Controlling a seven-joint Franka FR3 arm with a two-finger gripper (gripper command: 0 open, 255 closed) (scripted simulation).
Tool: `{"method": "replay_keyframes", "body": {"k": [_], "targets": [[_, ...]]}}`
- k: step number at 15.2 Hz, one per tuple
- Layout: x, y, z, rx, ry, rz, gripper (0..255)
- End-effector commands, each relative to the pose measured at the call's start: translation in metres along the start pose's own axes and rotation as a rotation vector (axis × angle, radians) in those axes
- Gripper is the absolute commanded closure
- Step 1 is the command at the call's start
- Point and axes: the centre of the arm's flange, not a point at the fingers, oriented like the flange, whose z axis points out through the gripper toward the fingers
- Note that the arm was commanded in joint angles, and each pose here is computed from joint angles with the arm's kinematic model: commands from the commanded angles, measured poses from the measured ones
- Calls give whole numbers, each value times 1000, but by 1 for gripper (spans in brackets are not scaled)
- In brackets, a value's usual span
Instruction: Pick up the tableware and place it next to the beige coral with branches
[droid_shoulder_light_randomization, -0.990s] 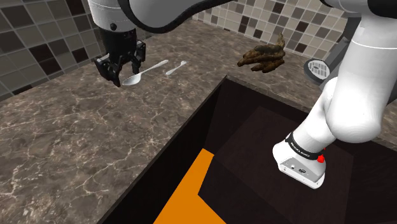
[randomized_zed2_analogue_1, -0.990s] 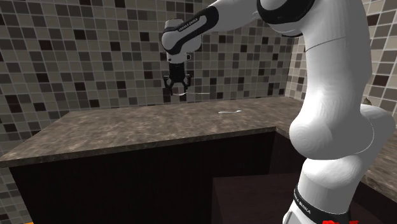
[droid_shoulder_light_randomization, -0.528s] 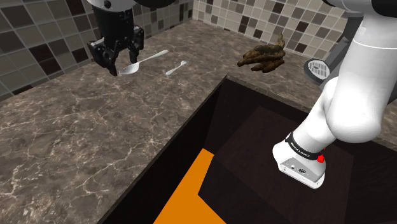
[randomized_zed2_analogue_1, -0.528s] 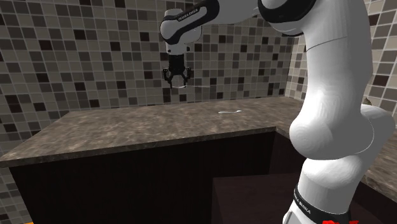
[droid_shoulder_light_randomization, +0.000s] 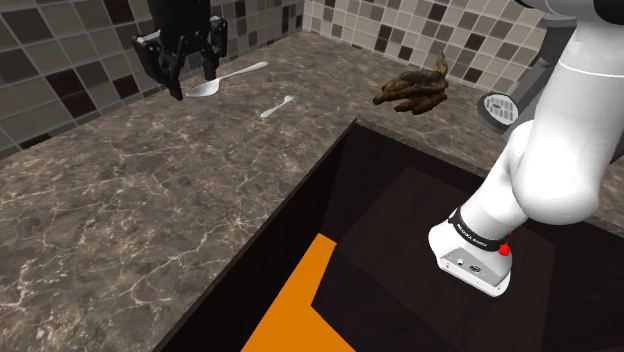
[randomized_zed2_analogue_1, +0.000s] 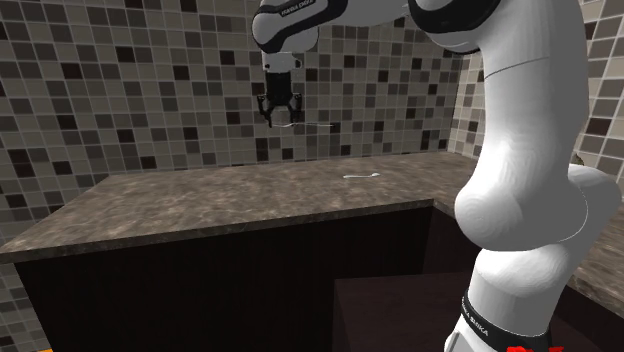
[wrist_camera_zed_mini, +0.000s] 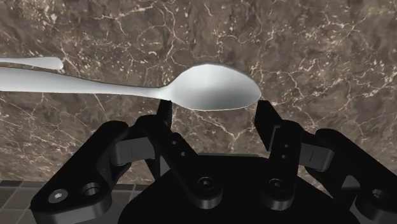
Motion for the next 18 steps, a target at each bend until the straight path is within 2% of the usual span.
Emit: {"method": "replay_keyframes", "body": {"k": [1,18], "targets": [[-11,16,-3,0,0,0,255],[-144,196,-18,0,0,0,255]]}}
